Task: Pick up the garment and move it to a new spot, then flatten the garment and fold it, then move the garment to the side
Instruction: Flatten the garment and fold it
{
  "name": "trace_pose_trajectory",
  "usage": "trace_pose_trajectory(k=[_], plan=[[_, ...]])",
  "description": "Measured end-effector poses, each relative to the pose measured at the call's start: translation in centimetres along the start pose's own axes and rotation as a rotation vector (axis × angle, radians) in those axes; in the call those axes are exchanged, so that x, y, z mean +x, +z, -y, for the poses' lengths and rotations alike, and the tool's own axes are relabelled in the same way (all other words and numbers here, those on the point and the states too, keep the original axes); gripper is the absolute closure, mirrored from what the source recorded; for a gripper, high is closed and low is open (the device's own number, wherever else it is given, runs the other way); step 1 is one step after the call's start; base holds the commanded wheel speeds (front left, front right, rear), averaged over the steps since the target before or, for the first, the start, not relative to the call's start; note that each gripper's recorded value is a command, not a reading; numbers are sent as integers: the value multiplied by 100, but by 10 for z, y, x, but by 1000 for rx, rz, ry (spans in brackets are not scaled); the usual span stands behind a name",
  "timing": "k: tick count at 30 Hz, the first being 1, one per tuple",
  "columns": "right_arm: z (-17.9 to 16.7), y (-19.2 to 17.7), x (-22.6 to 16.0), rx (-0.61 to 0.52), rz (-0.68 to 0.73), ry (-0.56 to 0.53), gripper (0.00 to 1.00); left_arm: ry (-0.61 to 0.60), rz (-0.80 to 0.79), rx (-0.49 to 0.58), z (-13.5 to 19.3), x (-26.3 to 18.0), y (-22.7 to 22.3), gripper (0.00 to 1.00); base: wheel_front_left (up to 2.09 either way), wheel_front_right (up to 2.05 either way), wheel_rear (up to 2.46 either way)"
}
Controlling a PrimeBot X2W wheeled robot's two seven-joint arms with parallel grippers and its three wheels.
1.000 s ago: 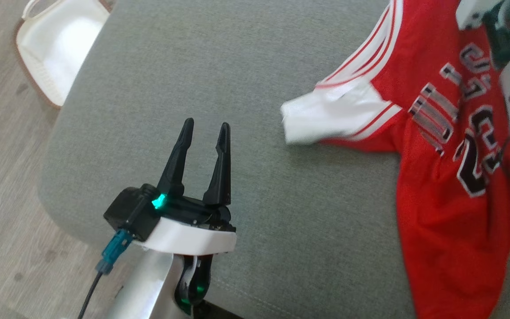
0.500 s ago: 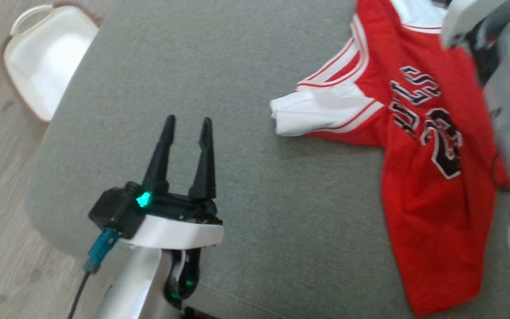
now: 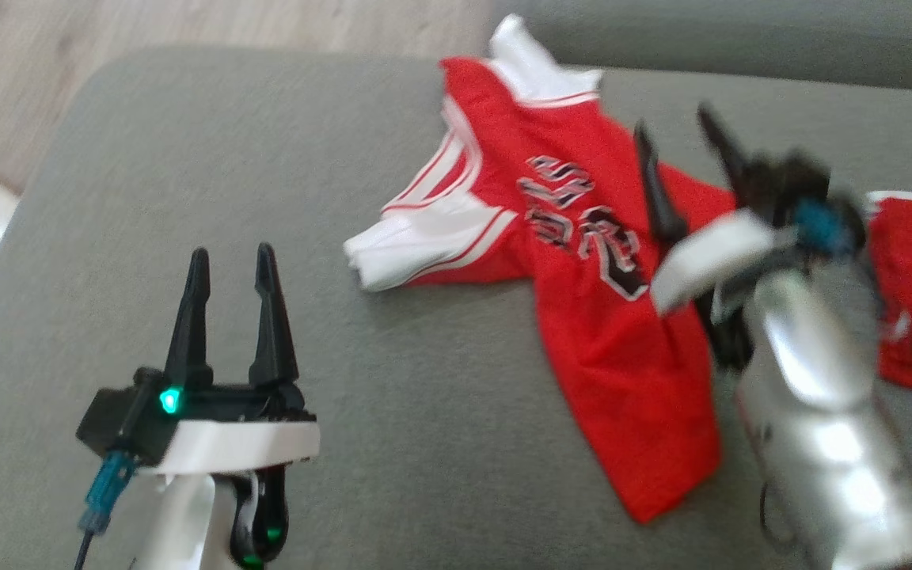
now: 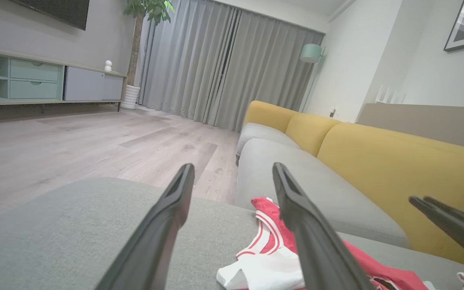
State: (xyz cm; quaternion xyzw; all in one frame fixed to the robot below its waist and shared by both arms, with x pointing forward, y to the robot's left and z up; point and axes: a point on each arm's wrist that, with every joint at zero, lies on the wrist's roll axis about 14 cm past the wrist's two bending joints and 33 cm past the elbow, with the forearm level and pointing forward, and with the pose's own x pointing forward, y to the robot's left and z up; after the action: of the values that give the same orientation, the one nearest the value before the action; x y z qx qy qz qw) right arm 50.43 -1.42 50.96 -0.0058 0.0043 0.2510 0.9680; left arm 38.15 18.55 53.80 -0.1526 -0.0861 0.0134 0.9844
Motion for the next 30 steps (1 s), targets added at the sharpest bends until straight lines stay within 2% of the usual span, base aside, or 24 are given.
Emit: trace_pose_trajectory(k=[5, 6, 16, 24, 30], plan=[[12, -13, -67, 78, 7, -95, 0, -59, 7, -25, 20, -6, 2, 0, 0, 0, 0], [12, -13, -67, 78, 7, -95, 0, -59, 7, -25, 20, -6, 2, 0, 0, 0, 0], [37, -39, -169, 167, 1, -306, 0, -139, -16, -52, 48, -16, -5, 0, 0, 0, 0], [42, -27, -174, 171, 49, -329, 0, -145, -42, -48, 47, -13, -15, 0, 0, 0, 0], [54, -25, -166, 172, 60, -350, 0, -140, -163, 48, 39, -4, -56, 0, 0, 0, 0]])
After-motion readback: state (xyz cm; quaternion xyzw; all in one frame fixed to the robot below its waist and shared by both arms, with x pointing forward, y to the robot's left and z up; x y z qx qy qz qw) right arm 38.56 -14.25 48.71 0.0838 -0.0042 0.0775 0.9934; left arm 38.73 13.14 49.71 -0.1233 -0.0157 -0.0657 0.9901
